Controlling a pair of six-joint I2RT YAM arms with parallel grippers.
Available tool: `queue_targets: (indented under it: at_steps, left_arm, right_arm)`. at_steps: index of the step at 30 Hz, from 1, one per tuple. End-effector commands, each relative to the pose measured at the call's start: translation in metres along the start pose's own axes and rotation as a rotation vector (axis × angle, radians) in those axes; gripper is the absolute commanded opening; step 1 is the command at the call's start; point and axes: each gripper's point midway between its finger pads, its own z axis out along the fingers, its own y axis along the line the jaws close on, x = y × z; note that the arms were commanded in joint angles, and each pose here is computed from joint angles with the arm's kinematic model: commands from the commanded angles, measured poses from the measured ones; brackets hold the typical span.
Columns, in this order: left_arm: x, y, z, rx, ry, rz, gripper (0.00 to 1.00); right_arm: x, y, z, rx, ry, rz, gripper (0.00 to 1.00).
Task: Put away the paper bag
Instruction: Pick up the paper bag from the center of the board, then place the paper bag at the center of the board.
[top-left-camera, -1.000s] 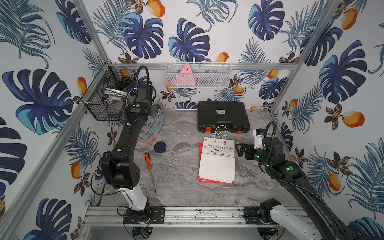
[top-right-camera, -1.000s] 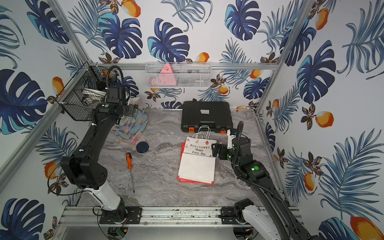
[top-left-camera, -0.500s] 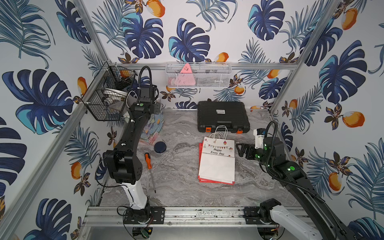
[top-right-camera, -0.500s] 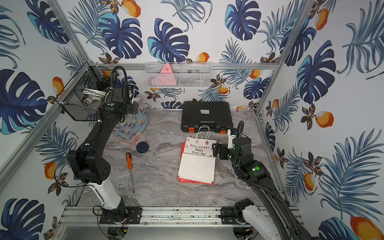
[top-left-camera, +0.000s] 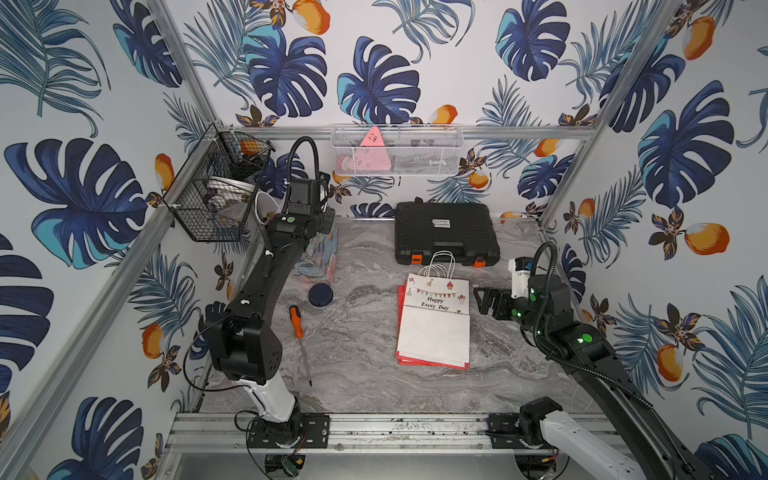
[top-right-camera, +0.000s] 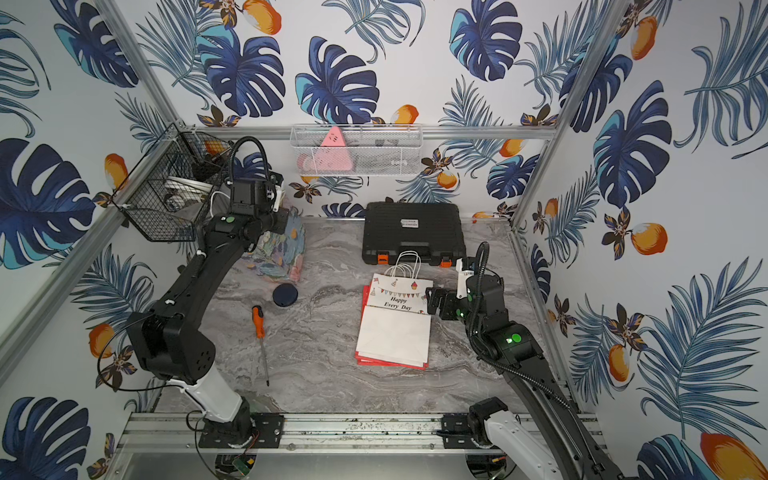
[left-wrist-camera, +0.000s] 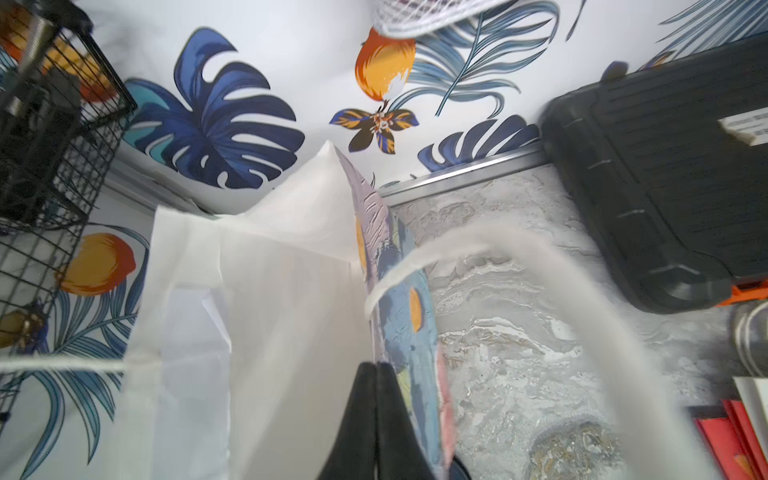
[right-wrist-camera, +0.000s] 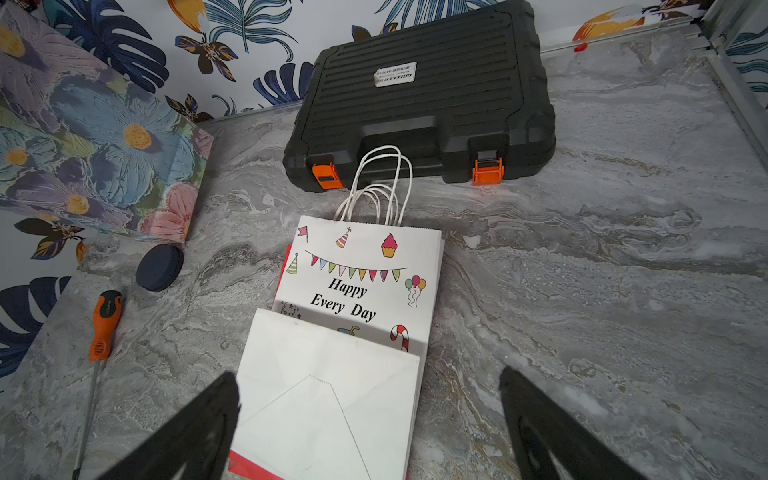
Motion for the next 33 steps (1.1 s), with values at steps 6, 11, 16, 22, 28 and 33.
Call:
queue_targets:
  at_steps: [6, 11, 16, 22, 28, 33]
  left_arm:
    - [-0.016, -0.077, -0.046, 0.248, -0.152, 0.268, 0.0]
    - [0.018, -0.128, -0.074, 0.404, -0.111, 0.461, 0.0]
    - [0.043, -0.144, -0.121, 0.557, -0.144, 0.504, 0.0]
    - [0.085, -0.157, -0.163, 0.701, -0.143, 0.625, 0.0]
    - [0.122, -0.168, -0.194, 0.824, -0.183, 0.698, 0.0]
    - [0.137, -0.173, -0.218, 0.902, -0.231, 0.732, 0.0]
  right_arm:
    - [0.002, -0.003, 0.0, 0.024, 0.027, -0.049, 0.99]
    - [0.0, 0.001, -0.004, 0.0, 0.023, -0.047, 0.99]
    - [0.004, 0.003, -0.002, -0.018, 0.03, -0.041, 0.99]
    - [0.013, 0.014, -0.002, -0.09, 0.06, -0.065, 0.99]
    - [0.012, 0.04, -0.016, -0.247, 0.032, -0.117, 0.99]
    - [0.018, 0.092, -0.04, -0.563, 0.042, -0.219, 0.97]
